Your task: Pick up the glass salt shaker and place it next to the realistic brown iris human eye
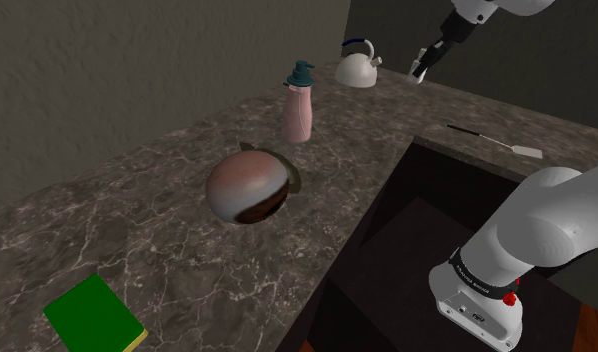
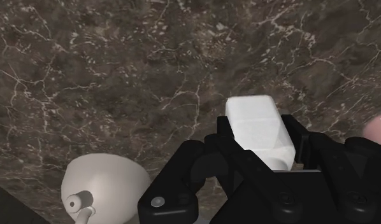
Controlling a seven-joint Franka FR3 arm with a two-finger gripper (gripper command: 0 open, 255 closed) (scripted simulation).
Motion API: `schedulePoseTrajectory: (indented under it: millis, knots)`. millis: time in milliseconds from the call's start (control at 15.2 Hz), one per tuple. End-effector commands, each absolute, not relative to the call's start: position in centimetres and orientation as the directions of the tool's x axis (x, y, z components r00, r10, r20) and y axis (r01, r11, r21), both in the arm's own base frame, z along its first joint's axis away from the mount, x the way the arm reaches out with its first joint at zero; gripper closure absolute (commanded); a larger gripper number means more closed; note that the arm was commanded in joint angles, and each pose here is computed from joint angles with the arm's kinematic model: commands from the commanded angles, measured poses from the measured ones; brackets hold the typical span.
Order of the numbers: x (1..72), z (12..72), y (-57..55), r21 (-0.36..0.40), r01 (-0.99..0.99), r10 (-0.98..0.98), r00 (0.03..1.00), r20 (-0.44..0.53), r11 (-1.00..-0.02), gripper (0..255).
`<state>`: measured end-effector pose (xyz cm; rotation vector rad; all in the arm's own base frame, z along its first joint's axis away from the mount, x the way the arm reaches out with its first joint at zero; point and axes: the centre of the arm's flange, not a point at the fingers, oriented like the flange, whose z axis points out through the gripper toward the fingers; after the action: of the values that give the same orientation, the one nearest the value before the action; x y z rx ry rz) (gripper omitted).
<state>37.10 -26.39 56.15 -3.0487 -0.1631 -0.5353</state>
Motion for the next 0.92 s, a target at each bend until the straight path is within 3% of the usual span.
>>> schedulePoseTrajectory:
  millis: [0,528,858]
  knots:
    - [37.1,57.2,-26.4,-0.023,0.111,0.096,0.935,0.341,-0.994,255]
    - [37.1,61.4,-26.4,-0.023,0.111,0.096,0.935,0.341,-0.994,255]
    - [36.0,61.4,-19.9,-0.023,0.111,0.096,0.935,0.341,-0.994,255]
